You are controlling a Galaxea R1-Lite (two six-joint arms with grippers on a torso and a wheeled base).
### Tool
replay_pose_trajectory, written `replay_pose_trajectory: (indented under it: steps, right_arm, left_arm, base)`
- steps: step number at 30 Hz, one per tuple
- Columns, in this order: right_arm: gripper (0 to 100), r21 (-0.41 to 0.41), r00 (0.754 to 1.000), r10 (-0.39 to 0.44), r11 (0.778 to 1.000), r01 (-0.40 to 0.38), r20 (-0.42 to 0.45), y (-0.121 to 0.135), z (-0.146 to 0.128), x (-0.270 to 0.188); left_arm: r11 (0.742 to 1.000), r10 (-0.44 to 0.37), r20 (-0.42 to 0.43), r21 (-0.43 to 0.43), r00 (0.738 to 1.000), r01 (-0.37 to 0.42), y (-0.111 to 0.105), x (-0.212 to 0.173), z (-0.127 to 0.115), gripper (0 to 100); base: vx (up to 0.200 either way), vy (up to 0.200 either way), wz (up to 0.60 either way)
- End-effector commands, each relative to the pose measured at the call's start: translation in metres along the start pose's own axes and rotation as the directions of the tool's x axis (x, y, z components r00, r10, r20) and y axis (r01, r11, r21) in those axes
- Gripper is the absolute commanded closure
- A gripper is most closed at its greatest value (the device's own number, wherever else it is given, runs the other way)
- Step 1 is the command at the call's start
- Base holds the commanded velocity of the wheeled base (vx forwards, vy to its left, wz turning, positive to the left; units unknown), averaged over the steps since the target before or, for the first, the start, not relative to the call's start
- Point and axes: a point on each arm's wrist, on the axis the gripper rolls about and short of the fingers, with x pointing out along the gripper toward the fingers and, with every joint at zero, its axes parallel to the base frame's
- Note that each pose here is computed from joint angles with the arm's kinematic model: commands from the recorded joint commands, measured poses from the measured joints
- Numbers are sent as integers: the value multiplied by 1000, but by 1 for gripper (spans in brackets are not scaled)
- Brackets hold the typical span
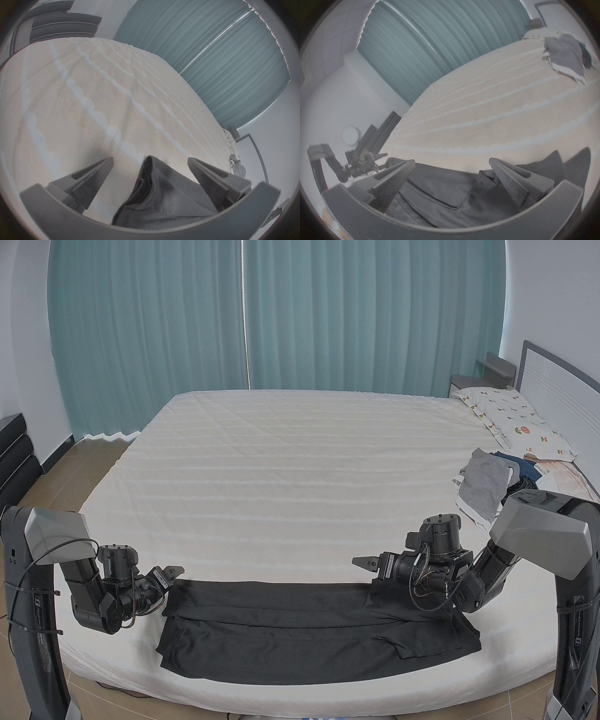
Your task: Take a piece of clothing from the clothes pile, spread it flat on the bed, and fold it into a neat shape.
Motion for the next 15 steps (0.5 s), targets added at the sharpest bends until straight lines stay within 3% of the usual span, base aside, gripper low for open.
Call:
replay_pose_trajectory:
  steps: [1,9,15]
  right_arm:
    - [0,-165,998,-62,984,64,14,1,-5,-1]
    - [0,-331,994,-106,939,91,-29,8,-23,18]
    - [0,-384,991,-121,919,90,-59,7,-28,22]
  left_arm:
    - [1000,0,-1,-1,1000,0,0,0,0,0]
    - [1000,1,0,-1,1000,-1,0,0,0,0]
    - [1000,1,0,-1,1000,-1,0,0,0,0]
  base:
    - [0,0,0]
    - [0,0,0]
    - [0,0,0]
